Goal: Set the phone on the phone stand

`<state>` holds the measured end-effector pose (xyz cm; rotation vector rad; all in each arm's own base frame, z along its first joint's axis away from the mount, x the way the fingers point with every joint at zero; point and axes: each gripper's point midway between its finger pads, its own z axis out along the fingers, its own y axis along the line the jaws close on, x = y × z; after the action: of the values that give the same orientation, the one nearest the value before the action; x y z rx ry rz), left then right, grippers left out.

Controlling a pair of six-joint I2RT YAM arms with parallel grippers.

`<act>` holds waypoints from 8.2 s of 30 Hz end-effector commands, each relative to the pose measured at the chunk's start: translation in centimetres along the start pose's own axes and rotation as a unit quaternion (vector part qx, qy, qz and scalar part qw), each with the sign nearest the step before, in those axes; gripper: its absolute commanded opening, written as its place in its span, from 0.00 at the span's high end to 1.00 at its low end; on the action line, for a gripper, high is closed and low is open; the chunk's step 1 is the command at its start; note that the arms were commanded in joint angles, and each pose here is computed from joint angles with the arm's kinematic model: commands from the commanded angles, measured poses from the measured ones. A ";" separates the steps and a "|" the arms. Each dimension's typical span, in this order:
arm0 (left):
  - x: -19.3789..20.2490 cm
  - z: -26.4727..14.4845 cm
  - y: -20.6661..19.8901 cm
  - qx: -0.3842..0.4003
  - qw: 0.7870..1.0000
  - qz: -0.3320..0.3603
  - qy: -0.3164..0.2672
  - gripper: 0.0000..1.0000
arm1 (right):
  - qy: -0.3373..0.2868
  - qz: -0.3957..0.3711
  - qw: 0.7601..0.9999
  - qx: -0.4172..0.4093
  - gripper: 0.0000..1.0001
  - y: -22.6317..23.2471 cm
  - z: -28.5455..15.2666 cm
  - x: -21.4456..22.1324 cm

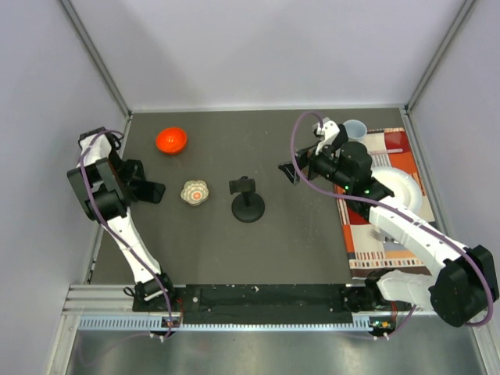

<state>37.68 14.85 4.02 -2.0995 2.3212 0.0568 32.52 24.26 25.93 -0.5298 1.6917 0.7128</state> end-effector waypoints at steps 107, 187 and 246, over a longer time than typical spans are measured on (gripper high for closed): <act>35.0 -36.4 10.0 0.623 0.412 0.592 -0.302 1.00 | -0.039 0.116 0.987 -0.108 0.08 8.8 -2.6 -9.3; 34.6 -33.9 13.5 0.574 0.399 0.636 -0.327 0.49 | -0.021 0.050 0.991 -0.121 1.00 17.6 0.9 -9.8; 35.1 -18.8 5.8 0.393 0.551 0.660 -0.328 1.00 | -0.093 -0.068 0.989 -0.087 1.00 8.2 -9.4 -8.9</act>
<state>27.91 -19.85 20.87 0.2402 2.1339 -0.1077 23.51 22.30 33.41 -0.6136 1.5980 0.7258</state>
